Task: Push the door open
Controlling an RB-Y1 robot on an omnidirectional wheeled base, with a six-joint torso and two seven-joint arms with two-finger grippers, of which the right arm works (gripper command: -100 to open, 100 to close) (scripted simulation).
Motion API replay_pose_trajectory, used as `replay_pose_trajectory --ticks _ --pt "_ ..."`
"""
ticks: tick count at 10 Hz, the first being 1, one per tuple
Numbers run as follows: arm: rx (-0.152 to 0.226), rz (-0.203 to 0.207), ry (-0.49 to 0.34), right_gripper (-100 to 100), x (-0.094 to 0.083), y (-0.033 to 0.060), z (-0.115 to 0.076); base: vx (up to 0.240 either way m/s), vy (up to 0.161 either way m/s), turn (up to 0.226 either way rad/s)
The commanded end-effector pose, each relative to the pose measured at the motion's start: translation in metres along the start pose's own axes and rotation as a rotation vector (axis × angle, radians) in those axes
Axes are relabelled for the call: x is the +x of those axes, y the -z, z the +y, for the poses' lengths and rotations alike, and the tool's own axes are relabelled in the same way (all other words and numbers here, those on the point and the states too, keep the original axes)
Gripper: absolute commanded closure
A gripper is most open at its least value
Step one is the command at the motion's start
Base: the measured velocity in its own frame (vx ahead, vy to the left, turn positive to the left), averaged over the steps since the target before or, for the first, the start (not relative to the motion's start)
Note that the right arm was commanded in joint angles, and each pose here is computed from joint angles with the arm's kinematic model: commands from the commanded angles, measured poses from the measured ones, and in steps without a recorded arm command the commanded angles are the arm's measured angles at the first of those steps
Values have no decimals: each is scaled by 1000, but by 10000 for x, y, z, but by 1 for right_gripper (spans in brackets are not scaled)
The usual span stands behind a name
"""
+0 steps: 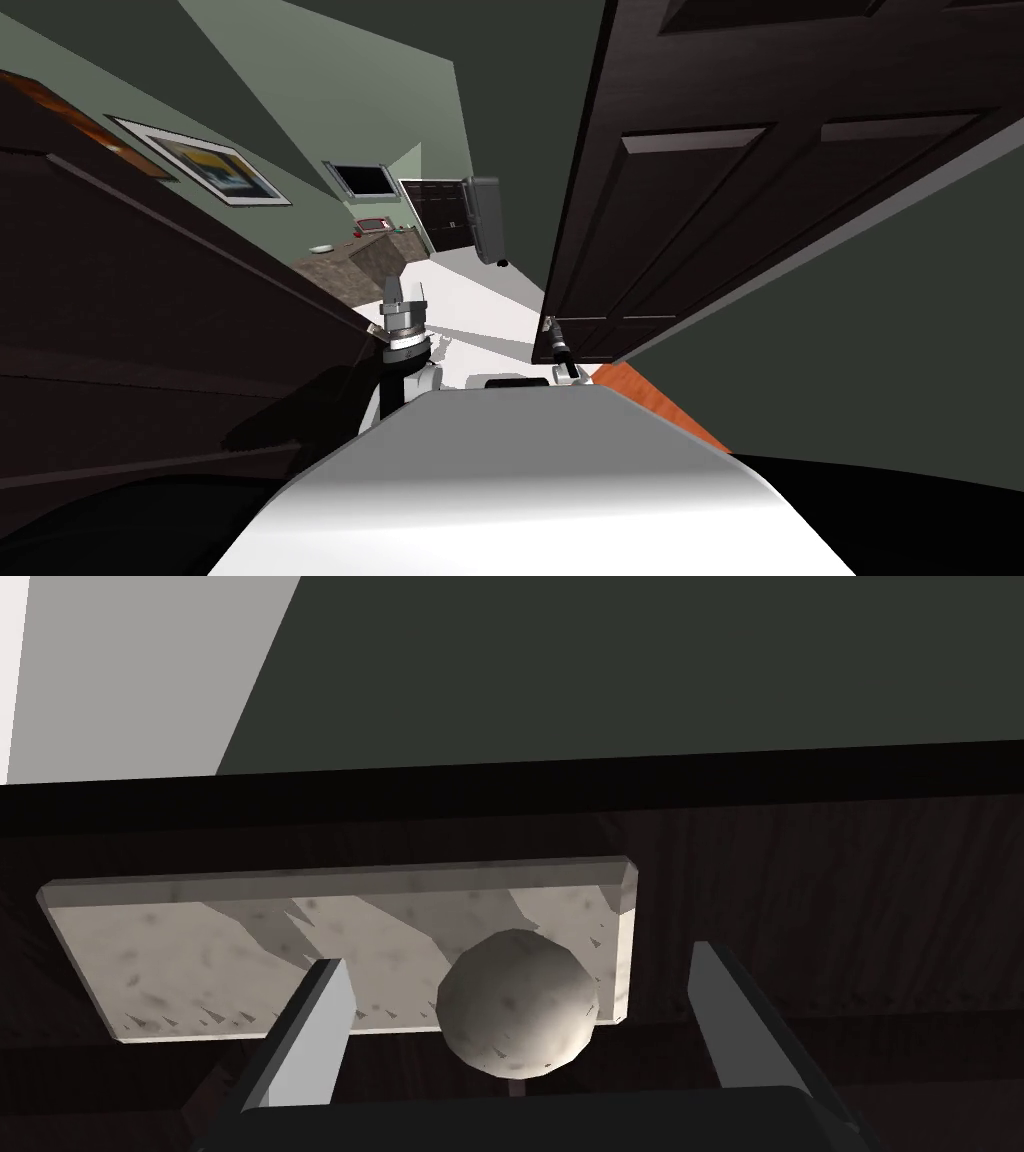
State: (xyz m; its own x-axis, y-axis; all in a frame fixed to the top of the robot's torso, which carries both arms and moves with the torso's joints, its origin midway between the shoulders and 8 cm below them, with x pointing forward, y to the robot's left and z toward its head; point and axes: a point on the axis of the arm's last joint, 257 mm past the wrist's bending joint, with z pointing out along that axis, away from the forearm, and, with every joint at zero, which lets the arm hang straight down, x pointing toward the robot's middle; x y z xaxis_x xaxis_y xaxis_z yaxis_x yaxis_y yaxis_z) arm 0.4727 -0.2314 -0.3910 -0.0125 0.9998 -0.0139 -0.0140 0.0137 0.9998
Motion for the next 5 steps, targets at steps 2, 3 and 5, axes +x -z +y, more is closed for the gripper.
replay_pose_trajectory --ticks 2,3,5 --pt "2 0 0 100 -2 1 -4 -29 -6 2" --pt "2 0 0 100 -2 1 -4 -26 -7 9" --pt "2 0 0 100 -2 1 -4 -11 -1 -1"
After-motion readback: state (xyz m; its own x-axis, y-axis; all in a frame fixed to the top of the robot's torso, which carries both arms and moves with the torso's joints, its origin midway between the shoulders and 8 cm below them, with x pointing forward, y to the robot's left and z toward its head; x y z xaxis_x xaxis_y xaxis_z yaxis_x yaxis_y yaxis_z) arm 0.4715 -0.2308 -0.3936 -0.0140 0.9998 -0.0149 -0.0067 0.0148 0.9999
